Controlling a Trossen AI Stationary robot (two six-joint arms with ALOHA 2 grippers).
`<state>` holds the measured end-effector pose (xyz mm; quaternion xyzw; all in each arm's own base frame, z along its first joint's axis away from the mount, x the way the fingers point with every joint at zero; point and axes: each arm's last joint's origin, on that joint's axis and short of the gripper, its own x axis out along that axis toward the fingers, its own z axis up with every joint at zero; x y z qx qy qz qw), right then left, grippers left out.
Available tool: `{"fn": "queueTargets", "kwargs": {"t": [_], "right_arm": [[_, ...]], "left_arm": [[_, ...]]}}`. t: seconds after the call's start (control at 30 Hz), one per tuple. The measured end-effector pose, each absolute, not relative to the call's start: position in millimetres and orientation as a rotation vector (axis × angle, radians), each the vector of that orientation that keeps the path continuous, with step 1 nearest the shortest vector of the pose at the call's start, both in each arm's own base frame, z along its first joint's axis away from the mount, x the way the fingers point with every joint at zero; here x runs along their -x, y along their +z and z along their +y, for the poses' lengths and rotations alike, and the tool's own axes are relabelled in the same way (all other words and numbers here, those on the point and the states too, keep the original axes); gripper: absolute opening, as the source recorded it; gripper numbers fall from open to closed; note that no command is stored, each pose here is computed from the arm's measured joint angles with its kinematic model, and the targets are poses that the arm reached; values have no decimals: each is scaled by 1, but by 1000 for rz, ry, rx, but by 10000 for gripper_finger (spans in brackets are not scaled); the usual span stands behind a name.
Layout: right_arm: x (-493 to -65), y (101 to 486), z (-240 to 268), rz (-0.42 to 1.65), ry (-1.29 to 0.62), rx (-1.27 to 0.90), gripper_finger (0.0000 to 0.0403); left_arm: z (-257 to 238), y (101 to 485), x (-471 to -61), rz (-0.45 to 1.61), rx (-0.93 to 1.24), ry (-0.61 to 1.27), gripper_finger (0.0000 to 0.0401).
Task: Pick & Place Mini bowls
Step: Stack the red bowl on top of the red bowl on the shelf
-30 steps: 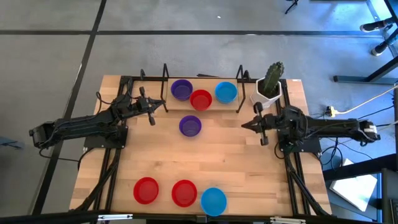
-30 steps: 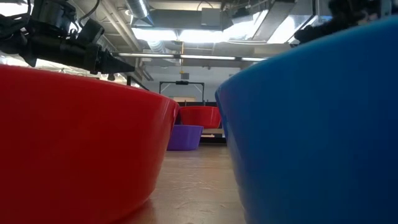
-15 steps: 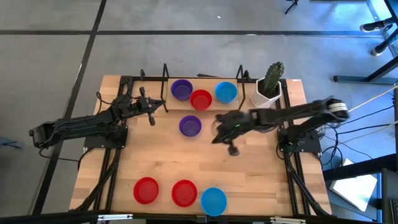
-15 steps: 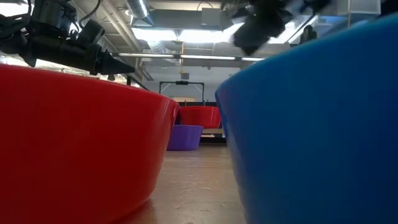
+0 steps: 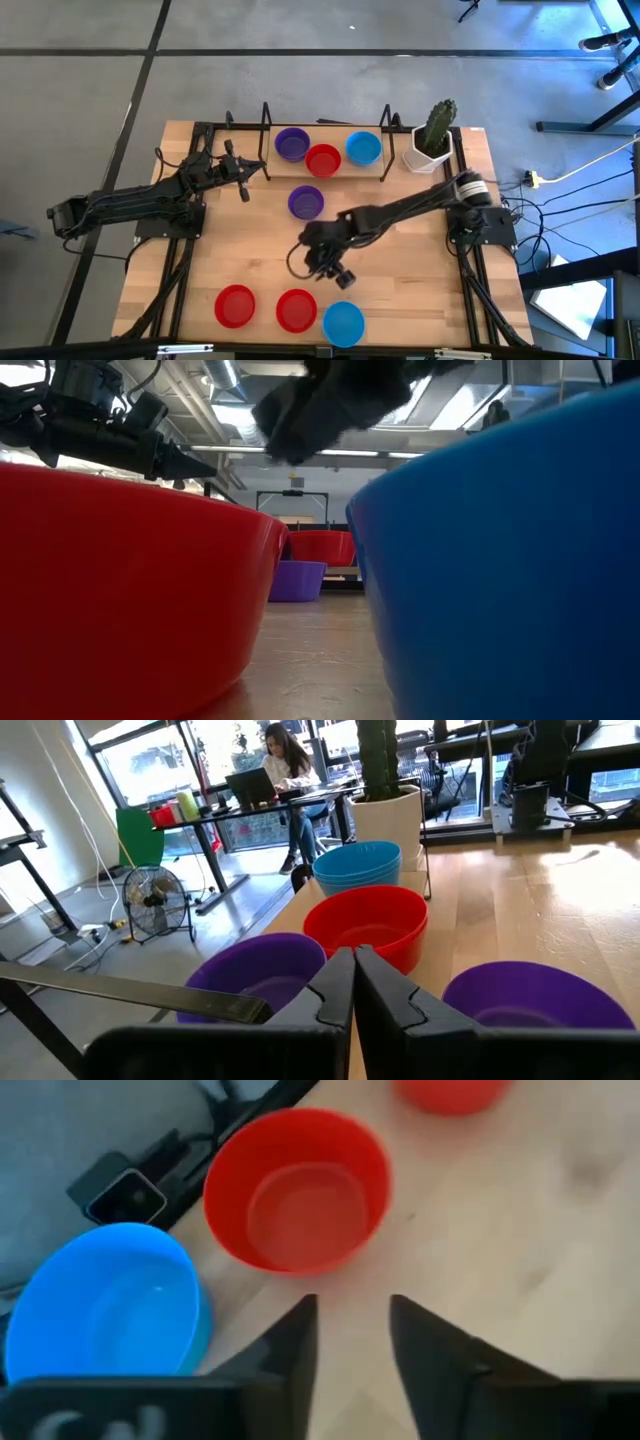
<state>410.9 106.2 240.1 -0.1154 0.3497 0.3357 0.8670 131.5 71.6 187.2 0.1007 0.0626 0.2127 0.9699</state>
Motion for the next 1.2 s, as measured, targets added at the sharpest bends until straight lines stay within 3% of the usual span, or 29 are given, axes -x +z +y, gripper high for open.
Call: {"fn": "queueTargets", "kwargs": {"t": [0.2,0.4,0.7,0.87,1.2], "right_arm": [[-428,227,113,709,679,256,220],[-434,223,114,665,681,246,264],[-438,230,128,549,776,182,262],[-445,204,142,558,801,186,261],[-457,187,127,595,698,132,261]], "left_arm": [[72,186,-131,133,-199,429,7],[72,186,-131,141,-196,428,5],[72,186,-131,141,-200,428,8],[72,186,-131,141,-199,428,4],[72,185,-131,147,-197,427,7]]}}
